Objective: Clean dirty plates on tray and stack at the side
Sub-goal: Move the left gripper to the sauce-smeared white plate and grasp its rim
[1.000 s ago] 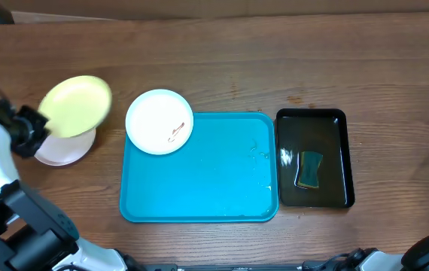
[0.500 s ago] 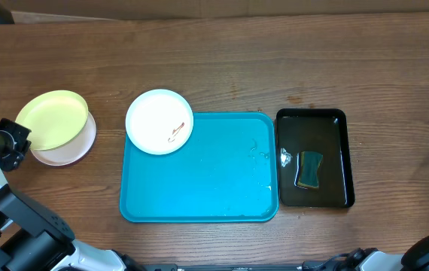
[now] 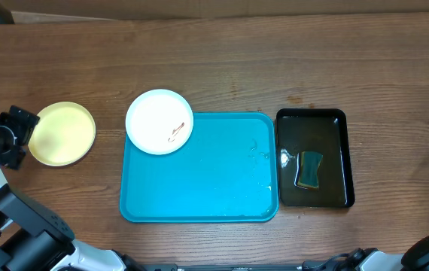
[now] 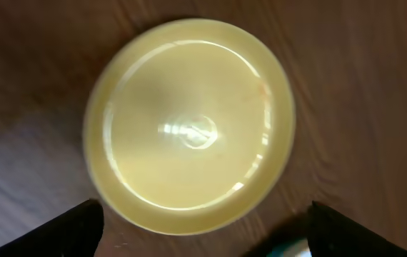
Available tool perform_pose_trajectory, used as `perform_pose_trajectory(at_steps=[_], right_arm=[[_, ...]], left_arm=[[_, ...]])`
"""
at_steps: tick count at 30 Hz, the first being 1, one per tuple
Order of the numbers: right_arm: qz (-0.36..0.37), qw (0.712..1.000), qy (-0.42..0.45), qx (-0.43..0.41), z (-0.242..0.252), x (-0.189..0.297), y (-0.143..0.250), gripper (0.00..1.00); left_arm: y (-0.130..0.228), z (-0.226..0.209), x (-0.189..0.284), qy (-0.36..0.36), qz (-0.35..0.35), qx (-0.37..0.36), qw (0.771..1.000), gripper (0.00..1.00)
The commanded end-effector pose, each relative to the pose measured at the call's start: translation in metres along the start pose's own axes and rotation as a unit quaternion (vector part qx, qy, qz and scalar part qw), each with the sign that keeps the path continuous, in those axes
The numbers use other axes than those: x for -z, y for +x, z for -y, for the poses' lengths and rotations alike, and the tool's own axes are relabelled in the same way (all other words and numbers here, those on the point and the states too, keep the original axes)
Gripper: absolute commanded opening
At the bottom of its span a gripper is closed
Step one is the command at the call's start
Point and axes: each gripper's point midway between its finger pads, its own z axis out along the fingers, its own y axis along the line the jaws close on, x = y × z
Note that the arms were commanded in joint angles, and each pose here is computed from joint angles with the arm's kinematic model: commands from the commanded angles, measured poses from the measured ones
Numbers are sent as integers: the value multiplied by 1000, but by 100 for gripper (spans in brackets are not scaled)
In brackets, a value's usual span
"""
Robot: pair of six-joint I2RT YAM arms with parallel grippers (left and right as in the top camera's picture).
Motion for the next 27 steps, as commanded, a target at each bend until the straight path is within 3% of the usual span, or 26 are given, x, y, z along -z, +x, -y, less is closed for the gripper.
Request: perform_pose_trajectory(at_steps=[1,7,13,17,27], right_arm=[[15,1000,-7,4,-5,8,-7,100],[15,1000,-7,4,-5,8,-7,100],[15,1000,-7,4,-5,8,-7,100],[15,1000,-7,4,-5,8,-7,100],[15,1000,-7,4,-5,8,-7,100]], left_arm=[[35,56,-5,136,-74,-67,986,80],[83,101,-30,87,-84,-205,971,81],[132,140,-49,16,-53,-373,926,80],[143,160,-54,-17,-8,-437,899,68],[150,175,-54,26,-10,-521,853,62]])
